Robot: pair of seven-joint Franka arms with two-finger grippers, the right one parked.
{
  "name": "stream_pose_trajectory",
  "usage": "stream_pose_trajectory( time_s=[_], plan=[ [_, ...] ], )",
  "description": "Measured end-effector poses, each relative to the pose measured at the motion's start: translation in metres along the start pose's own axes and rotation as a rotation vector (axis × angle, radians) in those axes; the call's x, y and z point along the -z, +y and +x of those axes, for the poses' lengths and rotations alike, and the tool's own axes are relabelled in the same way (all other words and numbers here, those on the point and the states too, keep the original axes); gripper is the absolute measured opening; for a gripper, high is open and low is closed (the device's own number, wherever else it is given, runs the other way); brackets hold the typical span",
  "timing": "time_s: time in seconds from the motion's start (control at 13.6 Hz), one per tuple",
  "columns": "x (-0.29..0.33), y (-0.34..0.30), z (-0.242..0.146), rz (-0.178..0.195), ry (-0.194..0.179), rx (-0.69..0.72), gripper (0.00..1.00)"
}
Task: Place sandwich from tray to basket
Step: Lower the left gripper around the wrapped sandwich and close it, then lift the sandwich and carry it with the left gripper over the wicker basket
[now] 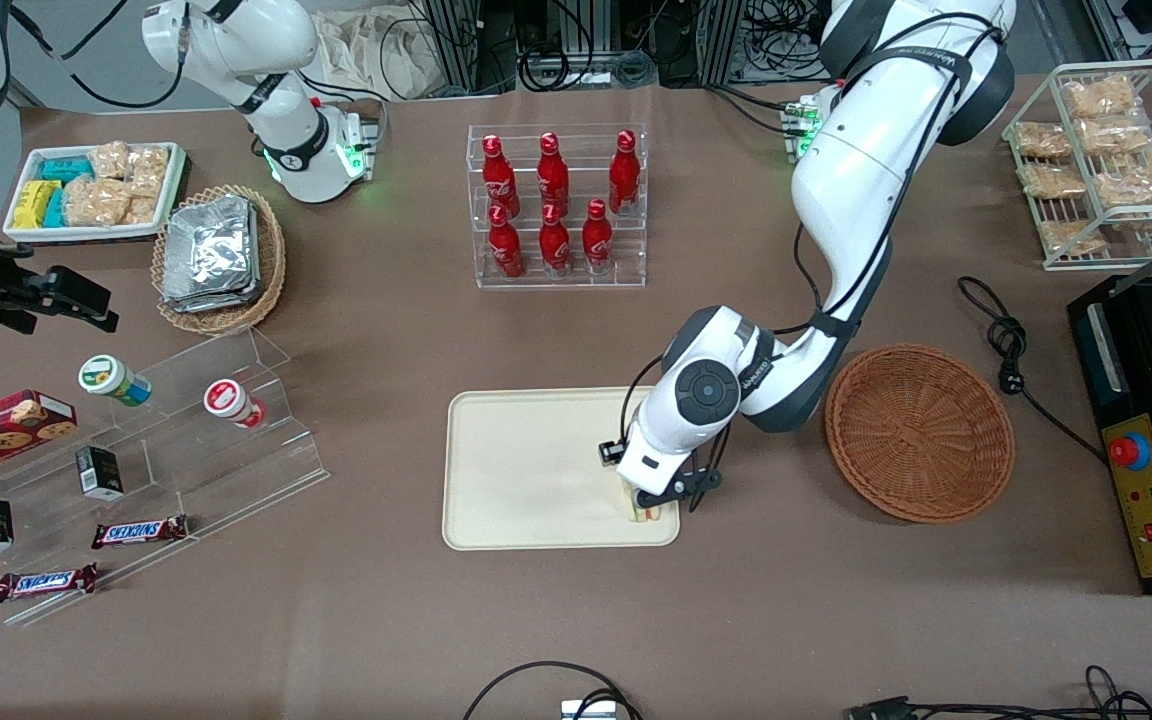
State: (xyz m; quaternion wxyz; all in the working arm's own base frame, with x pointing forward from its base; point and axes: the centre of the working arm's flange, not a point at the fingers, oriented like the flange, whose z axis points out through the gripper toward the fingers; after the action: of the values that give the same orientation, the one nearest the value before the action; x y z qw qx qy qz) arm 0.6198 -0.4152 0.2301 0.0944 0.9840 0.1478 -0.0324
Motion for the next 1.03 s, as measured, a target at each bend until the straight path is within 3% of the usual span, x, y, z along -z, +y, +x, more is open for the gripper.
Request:
stream_pose_trajectory(
  time_s=[0.07,0.22,0.37,0.52,0.74,0.89,1.03],
  plan=[
    [0.001,-0.001,0.002,-0.002,0.004,0.002,0.66],
    [0.004,0.000,0.004,-0.008,0.009,0.004,0.42],
    [0.010,0.000,0.007,-0.005,0.010,0.005,0.30],
    [0.034,-0.006,0.015,0.047,0.004,0.015,0.26],
    [0.124,-0.037,0.029,0.162,0.015,0.056,0.26],
    [0.173,-0.063,0.028,0.199,0.047,0.091,0.24],
    [0.188,-0.095,0.023,0.234,0.056,0.125,0.15]
  ],
)
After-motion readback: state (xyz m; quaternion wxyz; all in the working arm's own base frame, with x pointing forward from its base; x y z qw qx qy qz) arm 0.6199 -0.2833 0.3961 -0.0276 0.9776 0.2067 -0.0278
